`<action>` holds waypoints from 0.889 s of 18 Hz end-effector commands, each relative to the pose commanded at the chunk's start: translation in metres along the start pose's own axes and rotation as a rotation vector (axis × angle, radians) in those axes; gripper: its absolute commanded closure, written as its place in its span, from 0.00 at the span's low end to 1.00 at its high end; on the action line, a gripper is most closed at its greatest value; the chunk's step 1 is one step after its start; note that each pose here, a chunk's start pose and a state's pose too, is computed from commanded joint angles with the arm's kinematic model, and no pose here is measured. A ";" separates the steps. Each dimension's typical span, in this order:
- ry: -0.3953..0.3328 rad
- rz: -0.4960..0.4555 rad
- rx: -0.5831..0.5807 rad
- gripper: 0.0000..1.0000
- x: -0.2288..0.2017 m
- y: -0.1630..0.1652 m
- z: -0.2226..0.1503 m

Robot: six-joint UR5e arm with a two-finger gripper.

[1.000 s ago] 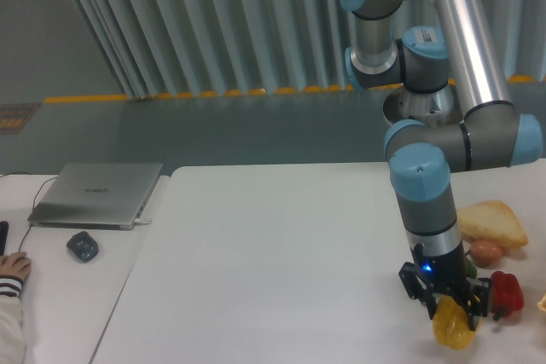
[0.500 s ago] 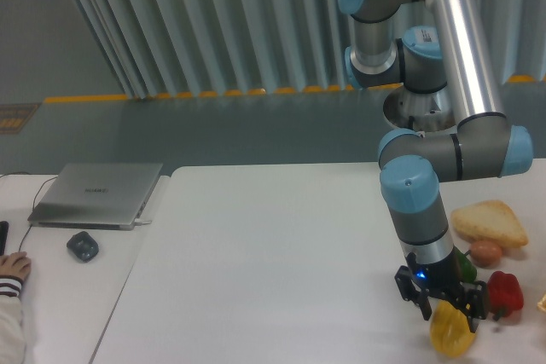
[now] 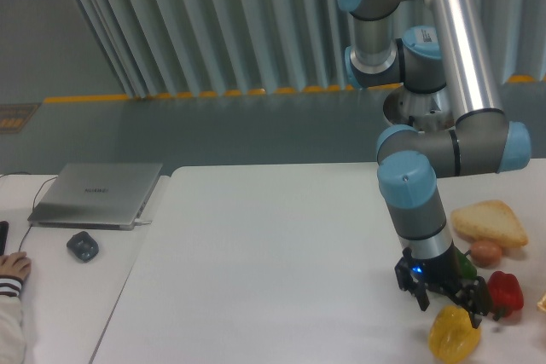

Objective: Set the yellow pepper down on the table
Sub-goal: 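Open the gripper and lift it away from the yellow pepper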

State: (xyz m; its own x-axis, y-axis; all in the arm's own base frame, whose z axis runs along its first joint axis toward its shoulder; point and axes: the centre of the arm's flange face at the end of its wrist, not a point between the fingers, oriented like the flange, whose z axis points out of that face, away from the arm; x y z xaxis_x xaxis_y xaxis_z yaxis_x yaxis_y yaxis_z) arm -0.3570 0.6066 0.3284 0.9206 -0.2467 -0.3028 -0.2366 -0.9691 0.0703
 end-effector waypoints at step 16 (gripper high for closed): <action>0.224 0.418 0.133 0.00 -0.068 0.147 -0.032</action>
State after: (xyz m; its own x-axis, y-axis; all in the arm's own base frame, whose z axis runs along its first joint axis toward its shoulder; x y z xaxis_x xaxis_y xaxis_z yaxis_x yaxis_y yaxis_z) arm -0.4448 0.4809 0.3901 0.7793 -0.6236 -0.0622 -0.6239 -0.7813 0.0156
